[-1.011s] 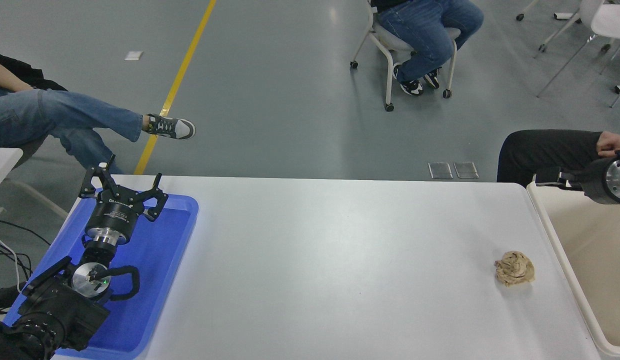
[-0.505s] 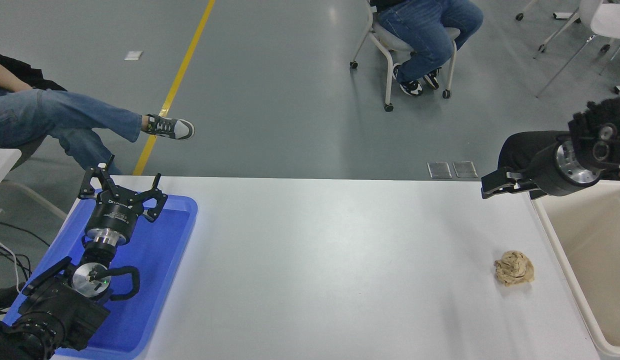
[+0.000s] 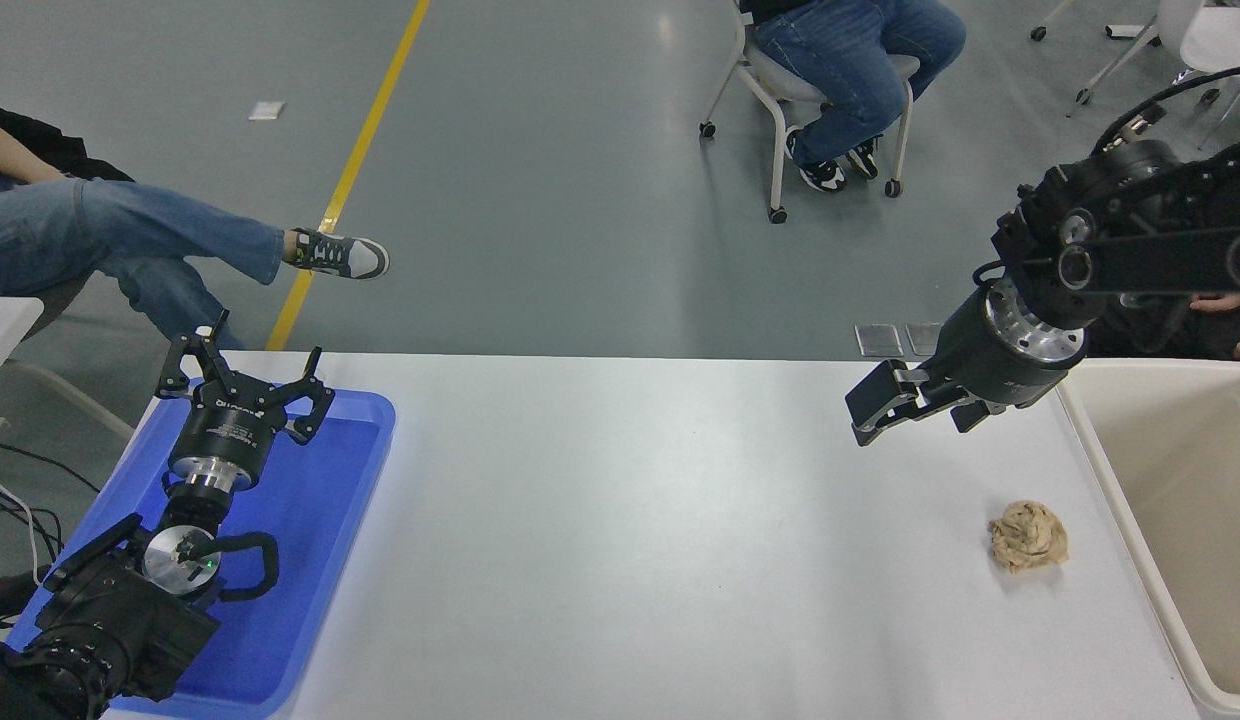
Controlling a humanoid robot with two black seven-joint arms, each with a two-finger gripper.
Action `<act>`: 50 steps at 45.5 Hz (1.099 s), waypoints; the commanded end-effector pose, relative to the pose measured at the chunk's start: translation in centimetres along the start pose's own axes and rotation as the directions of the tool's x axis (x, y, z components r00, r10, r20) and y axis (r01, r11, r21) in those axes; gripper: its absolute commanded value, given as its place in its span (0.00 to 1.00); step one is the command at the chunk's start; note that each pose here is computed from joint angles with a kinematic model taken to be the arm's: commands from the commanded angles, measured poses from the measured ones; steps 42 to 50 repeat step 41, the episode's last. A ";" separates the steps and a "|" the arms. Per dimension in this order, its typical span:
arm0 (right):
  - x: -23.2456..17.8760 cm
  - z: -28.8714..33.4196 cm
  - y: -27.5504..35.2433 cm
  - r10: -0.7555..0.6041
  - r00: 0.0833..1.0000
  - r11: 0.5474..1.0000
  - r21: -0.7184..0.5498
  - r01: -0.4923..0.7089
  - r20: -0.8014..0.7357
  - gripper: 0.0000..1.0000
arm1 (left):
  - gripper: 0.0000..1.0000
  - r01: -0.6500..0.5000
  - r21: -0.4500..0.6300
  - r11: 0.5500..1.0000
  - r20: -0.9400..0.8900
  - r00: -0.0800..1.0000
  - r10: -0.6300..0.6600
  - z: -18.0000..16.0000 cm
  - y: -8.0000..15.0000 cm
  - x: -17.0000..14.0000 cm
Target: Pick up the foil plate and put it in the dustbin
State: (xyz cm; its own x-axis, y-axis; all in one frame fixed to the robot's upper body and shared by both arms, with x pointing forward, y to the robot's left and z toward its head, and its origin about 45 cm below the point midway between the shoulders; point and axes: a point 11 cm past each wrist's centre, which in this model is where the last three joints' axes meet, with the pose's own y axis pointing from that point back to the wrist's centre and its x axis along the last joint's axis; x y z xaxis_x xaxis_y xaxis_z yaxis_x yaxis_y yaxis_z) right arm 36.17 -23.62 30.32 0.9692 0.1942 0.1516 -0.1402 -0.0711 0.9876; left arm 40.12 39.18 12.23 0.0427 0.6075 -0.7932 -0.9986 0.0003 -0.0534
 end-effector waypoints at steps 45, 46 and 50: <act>-0.8 2.0 6.7 -0.006 0.994 0.993 -0.116 0.019 0.112 1.00 | 1.00 -0.003 -0.001 1.000 0.001 1.000 0.003 0.1 0.1 0.1; -0.8 2.0 6.7 -0.006 0.994 0.993 -0.116 0.019 0.112 1.00 | 1.00 -0.003 -0.001 1.000 0.001 1.000 0.003 0.1 0.1 0.1; -0.8 2.0 6.7 -0.006 0.994 0.993 -0.116 0.019 0.112 1.00 | 1.00 -0.003 -0.001 1.000 0.001 1.000 0.003 0.1 0.1 0.1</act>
